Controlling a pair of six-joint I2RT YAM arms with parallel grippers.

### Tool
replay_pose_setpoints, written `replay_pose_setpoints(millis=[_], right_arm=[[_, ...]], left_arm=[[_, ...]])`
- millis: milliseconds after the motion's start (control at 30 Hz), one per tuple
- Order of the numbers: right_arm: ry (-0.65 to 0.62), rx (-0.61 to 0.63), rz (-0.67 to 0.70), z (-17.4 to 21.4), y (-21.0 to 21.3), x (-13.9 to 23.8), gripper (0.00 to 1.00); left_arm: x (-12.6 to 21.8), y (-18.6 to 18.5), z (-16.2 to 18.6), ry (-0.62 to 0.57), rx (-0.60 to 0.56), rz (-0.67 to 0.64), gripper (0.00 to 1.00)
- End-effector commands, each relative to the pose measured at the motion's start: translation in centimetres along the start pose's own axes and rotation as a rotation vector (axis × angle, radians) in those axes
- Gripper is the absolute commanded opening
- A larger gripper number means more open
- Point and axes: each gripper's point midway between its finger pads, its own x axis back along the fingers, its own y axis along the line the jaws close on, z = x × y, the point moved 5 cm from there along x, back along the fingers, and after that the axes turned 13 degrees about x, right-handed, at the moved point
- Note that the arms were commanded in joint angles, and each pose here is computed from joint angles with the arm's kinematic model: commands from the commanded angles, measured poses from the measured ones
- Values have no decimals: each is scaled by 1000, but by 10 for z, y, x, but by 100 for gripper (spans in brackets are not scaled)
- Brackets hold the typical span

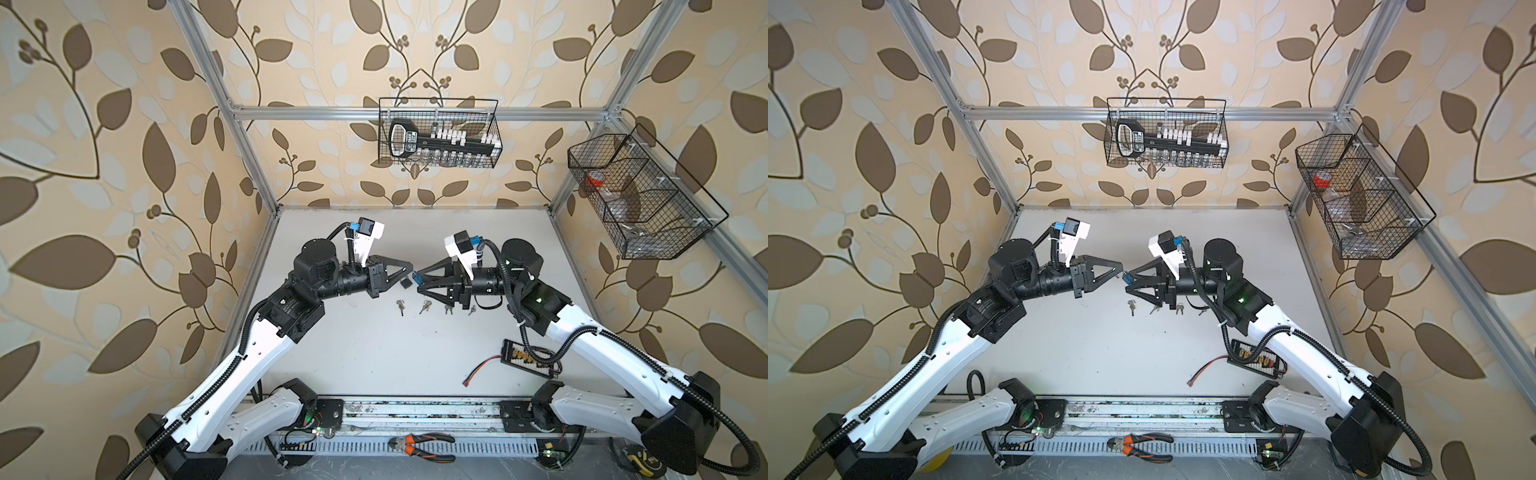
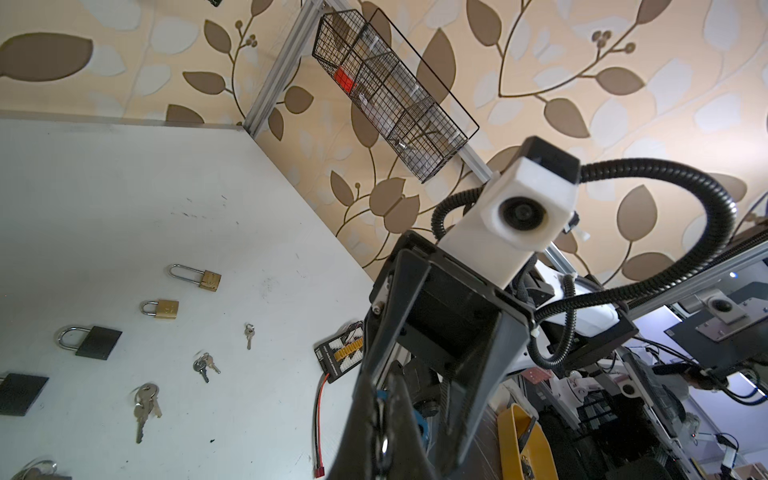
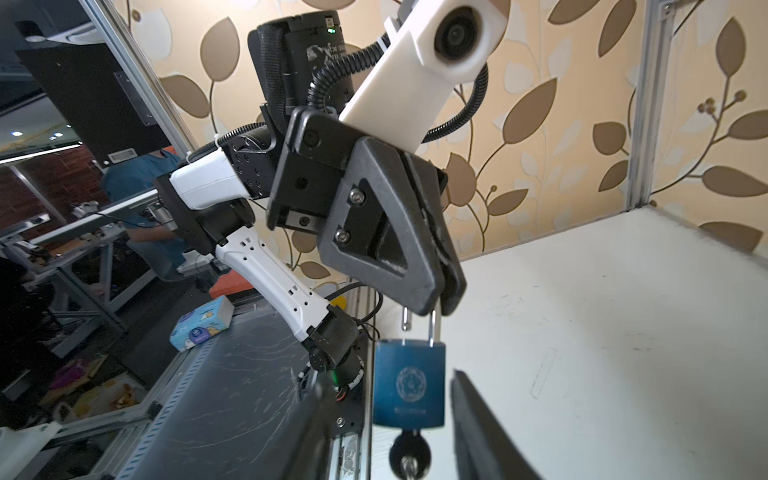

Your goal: Lock with the key

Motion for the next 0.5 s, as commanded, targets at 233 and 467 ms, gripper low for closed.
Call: replay_pose_setpoints(millis=[233, 467], right_arm=[[-129, 112, 541, -5, -27, 51, 100], [-54, -21, 595, 14, -41, 64, 98]], left_arm=[[9, -12, -17, -120, 6, -9, 0], [5, -14, -21, -134, 27, 29, 0]])
